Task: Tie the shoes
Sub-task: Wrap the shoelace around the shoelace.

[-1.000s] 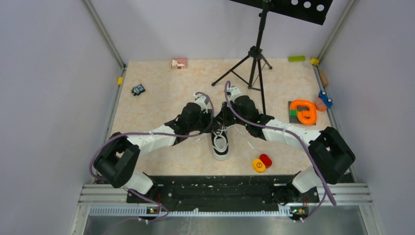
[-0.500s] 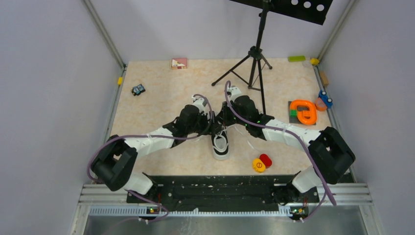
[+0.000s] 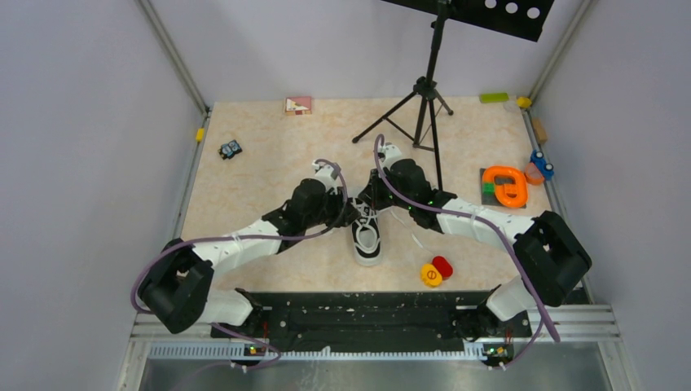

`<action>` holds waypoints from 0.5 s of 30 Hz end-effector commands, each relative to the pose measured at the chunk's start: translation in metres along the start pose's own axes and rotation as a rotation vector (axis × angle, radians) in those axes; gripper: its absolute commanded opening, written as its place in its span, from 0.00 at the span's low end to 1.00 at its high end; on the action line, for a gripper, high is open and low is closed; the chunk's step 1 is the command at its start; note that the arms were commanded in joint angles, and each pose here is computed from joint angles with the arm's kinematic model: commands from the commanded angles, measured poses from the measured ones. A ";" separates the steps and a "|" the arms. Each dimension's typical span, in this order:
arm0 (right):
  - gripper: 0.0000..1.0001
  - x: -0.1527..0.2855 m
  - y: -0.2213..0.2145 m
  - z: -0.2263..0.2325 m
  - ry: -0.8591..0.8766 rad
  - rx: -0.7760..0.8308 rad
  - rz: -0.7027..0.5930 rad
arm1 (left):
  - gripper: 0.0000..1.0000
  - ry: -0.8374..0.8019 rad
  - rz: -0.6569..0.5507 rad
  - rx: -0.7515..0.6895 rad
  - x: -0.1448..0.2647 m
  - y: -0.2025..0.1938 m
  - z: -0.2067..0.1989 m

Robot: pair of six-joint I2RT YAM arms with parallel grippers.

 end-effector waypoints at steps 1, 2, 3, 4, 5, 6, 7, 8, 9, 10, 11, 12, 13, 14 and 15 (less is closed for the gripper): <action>0.00 0.003 0.018 0.017 0.060 0.007 -0.069 | 0.31 -0.011 -0.011 -0.011 0.000 -0.001 -0.003; 0.00 0.003 0.018 0.017 0.060 0.006 -0.070 | 0.29 -0.015 -0.008 -0.012 -0.001 -0.002 -0.003; 0.00 0.003 0.018 0.017 0.059 0.006 -0.070 | 0.26 -0.018 -0.006 -0.013 -0.001 -0.002 -0.004; 0.00 0.003 0.018 0.018 0.060 0.007 -0.071 | 0.25 -0.018 -0.005 -0.015 -0.002 -0.002 -0.004; 0.00 0.004 0.018 0.017 0.058 0.006 -0.071 | 0.22 -0.015 -0.003 -0.017 -0.003 -0.003 -0.003; 0.00 0.004 0.018 0.017 0.058 0.006 -0.069 | 0.20 -0.012 -0.002 -0.017 -0.003 -0.003 -0.003; 0.00 0.004 0.018 0.017 0.058 0.006 -0.069 | 0.18 -0.012 0.000 -0.019 -0.004 -0.003 -0.002; 0.00 0.004 0.018 0.017 0.058 0.006 -0.069 | 0.16 -0.012 -0.001 -0.019 -0.005 -0.003 -0.003; 0.00 0.003 0.017 0.017 0.058 0.006 -0.067 | 0.15 -0.012 -0.001 -0.019 -0.005 -0.003 -0.002; 0.00 0.004 0.018 0.017 0.059 0.005 -0.069 | 0.14 -0.011 0.001 -0.019 -0.006 -0.004 -0.002; 0.00 0.004 0.018 0.017 0.059 0.005 -0.070 | 0.13 -0.013 0.006 -0.020 -0.008 -0.004 -0.002; 0.00 0.004 0.017 0.017 0.057 0.004 -0.069 | 0.12 -0.011 0.008 -0.019 -0.009 -0.005 -0.002; 0.00 0.004 0.017 0.017 0.057 0.004 -0.069 | 0.11 -0.012 0.010 -0.019 -0.009 -0.005 -0.002; 0.00 0.004 0.017 0.017 0.056 0.005 -0.069 | 0.11 -0.013 0.009 -0.022 -0.010 -0.004 -0.002; 0.00 0.004 0.017 0.016 0.056 0.004 -0.068 | 0.11 -0.012 0.008 -0.023 -0.010 -0.003 -0.002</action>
Point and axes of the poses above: each gripper's point midway between its finger pads, its own x axis back along the fingers, its own z axis along the line the jaws close on, y = z × x, the point moved 3 cm from there along x, back along the fingers, and after that the axes turned 3 degrees about -x, right-handed, at the moved point
